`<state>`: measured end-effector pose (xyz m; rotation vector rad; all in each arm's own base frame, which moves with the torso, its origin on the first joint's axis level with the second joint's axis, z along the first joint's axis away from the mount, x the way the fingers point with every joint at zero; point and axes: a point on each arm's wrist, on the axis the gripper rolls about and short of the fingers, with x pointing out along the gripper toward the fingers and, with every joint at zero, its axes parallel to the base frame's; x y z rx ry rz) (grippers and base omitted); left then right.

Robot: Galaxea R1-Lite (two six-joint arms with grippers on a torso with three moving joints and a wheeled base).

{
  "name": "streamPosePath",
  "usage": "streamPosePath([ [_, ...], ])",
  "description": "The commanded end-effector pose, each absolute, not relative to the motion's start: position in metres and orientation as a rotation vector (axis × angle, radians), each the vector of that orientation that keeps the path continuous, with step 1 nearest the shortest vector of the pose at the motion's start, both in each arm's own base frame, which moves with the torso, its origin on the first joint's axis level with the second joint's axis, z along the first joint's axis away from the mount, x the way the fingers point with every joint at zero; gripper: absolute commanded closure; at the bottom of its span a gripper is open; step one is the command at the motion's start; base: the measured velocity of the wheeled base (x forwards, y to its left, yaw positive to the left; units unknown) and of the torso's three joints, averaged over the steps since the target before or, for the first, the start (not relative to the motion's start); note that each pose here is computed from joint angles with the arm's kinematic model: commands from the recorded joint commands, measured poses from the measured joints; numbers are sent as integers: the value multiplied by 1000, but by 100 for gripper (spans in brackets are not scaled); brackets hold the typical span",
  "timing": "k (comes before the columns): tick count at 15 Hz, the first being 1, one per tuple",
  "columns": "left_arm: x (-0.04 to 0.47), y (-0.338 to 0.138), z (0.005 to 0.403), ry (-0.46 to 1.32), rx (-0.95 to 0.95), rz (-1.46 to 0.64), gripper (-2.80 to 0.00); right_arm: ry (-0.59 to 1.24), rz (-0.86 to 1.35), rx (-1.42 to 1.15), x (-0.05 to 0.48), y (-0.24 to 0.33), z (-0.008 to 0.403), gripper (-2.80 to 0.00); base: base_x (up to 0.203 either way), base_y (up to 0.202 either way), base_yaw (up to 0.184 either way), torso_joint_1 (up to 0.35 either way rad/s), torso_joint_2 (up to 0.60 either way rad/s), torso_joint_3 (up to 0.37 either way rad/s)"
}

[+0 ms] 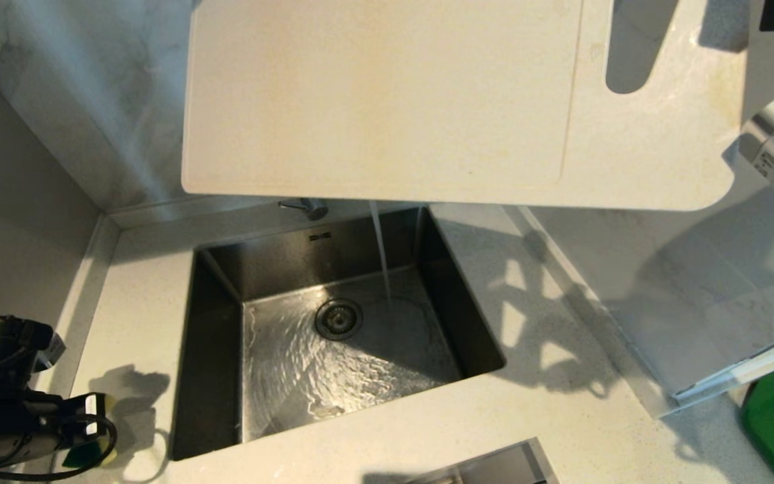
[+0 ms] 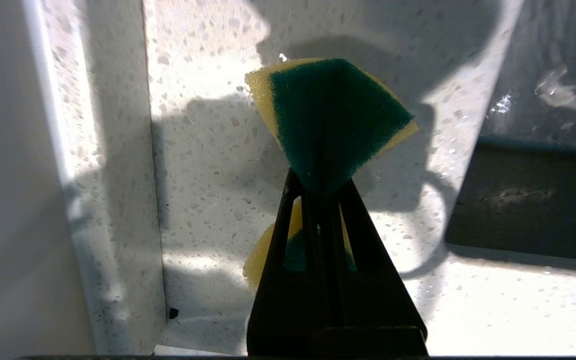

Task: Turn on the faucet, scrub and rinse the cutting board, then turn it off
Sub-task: Put down the cleaning cloth

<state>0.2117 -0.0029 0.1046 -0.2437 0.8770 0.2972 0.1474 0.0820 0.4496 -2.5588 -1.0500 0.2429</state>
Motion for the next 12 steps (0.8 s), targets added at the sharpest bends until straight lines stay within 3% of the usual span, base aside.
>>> streamPosePath([
  [1, 217, -1, 92, 934, -240, 314, 0, -1061, 238, -2571, 146, 82, 450, 0, 0, 0, 0, 0, 0, 0],
  [4, 219, -1, 87, 951, -241, 327, 0, -1132, 254, -2543, 146, 83, 449, 0, 0, 0, 0, 0, 0, 0],
  [5, 219, 0, 87, 951, -242, 330, -280, -1152, 258, -2534, 147, 83, 449, 0, 0, 0, 0, 0, 0, 0],
  [12, 214, 0, 104, 875, -255, 313, -280, -1149, 242, -2536, 143, 77, 451, 0, 0, 0, 0, 0, 0, 0],
])
